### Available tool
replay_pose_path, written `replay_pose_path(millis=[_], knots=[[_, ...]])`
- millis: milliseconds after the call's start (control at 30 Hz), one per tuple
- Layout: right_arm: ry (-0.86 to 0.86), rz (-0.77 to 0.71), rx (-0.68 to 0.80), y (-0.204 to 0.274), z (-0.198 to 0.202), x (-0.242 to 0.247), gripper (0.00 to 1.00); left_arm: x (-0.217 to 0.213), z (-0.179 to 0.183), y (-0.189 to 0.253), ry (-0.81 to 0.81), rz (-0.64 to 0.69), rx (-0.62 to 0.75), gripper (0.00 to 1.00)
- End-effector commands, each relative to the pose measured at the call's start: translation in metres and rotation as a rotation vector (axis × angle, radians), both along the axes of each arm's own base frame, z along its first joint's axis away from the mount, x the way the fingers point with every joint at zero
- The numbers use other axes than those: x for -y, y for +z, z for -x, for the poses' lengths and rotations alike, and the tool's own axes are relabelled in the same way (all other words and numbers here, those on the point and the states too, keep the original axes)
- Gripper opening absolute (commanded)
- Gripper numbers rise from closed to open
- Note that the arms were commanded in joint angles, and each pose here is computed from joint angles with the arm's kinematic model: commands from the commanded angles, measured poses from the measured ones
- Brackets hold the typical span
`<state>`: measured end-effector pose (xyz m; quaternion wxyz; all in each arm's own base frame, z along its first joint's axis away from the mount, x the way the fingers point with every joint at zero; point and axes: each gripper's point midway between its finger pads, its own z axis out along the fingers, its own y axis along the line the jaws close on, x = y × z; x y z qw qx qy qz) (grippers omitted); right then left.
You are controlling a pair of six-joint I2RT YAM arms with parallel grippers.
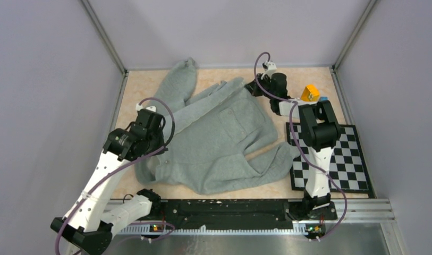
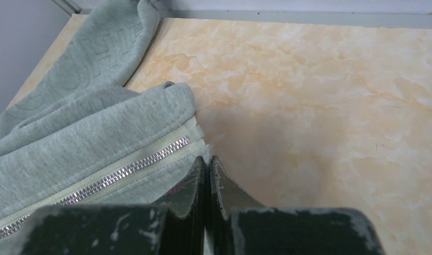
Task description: Zip up the jacket
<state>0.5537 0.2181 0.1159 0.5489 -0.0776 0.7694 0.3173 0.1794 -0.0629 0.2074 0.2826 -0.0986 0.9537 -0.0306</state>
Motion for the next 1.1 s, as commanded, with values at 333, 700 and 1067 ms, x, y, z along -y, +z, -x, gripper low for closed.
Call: replay_pose_path(millis=[333,700,1067], knots=[[-0.319,0.106,0.021,-0.002,-0.064,0.091,0.0,-0.036,0.039,0.002,0.069,-0.071,0.011,0.0],[-0.167,0.17,-0.153,-0.018,-0.026,0.046,0.27,-0.039,0.017,0.017,0.216,0.022,0.224,0.41],[-0.177,0.461,-0.286,0.056,0.065,0.05,0.63,-0.01,-0.019,0.075,0.087,0.292,0.749,0.91]])
